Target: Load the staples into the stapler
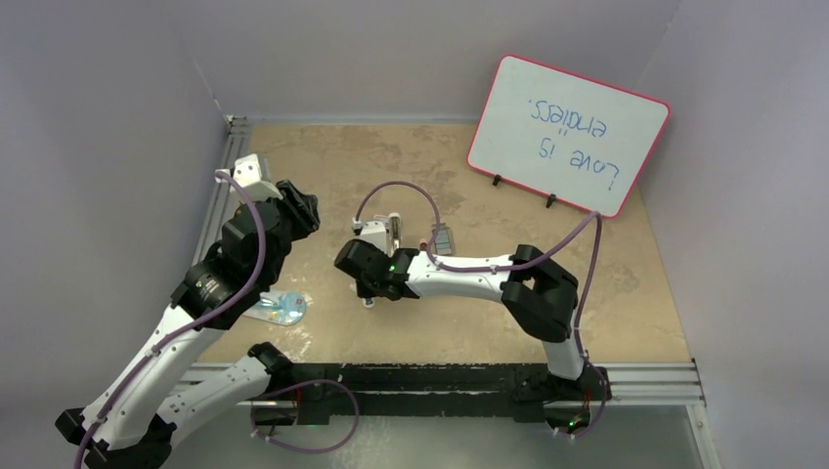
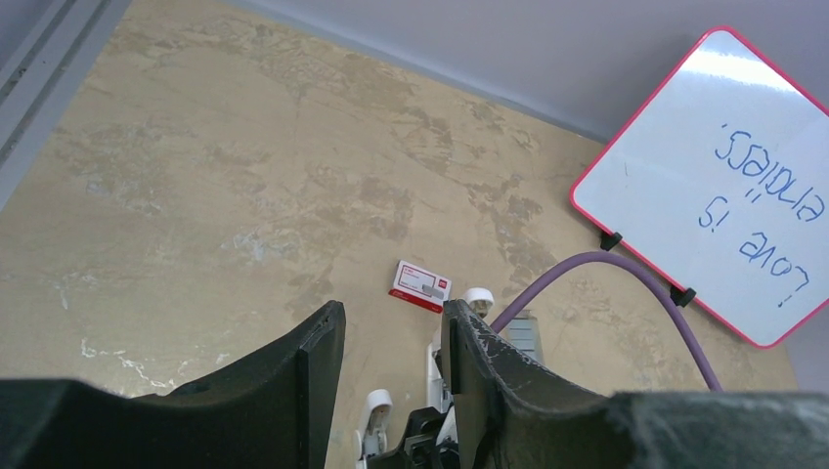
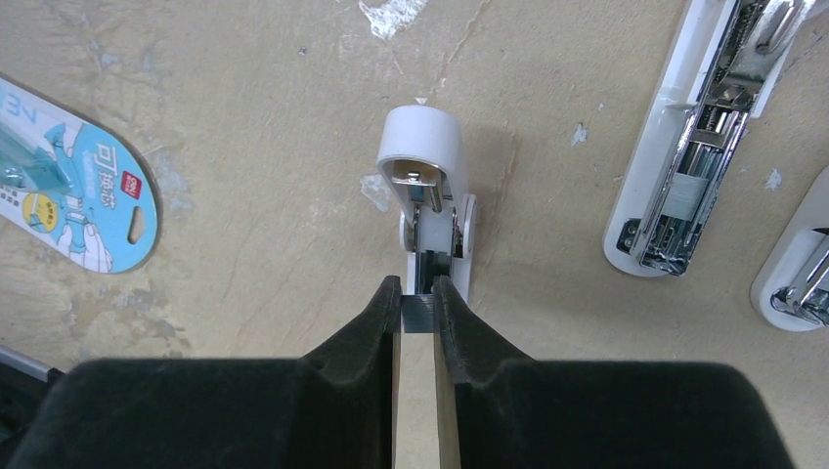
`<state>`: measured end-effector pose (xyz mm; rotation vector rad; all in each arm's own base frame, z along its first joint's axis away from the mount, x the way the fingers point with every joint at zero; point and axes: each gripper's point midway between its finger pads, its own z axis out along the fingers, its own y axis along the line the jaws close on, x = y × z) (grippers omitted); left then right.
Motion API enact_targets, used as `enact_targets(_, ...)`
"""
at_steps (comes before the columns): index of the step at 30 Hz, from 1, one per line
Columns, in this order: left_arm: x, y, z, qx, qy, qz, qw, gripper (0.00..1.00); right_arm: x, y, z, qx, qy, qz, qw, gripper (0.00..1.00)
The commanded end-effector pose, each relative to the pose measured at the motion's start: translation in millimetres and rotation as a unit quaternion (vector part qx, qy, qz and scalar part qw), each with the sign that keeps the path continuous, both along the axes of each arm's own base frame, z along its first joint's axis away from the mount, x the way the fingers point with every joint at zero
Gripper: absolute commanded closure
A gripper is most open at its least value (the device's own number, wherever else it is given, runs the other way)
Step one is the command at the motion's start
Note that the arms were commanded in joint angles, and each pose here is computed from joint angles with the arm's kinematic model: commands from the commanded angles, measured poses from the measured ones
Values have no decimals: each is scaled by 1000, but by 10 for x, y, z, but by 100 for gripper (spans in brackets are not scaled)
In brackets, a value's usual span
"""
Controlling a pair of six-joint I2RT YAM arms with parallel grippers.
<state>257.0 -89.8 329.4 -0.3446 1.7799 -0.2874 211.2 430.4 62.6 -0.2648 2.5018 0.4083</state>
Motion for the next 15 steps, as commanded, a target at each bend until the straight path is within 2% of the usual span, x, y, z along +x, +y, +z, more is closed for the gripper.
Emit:
enact_targets(1, 15, 1, 61, -1, -13, -2, 1000, 59, 80, 95, 151, 11, -26, -3, 1000, 84)
enact_targets(15, 52, -34, -56, 3, -3, -3, 1000, 58, 109, 129, 15, -1, -24, -6, 1000, 84)
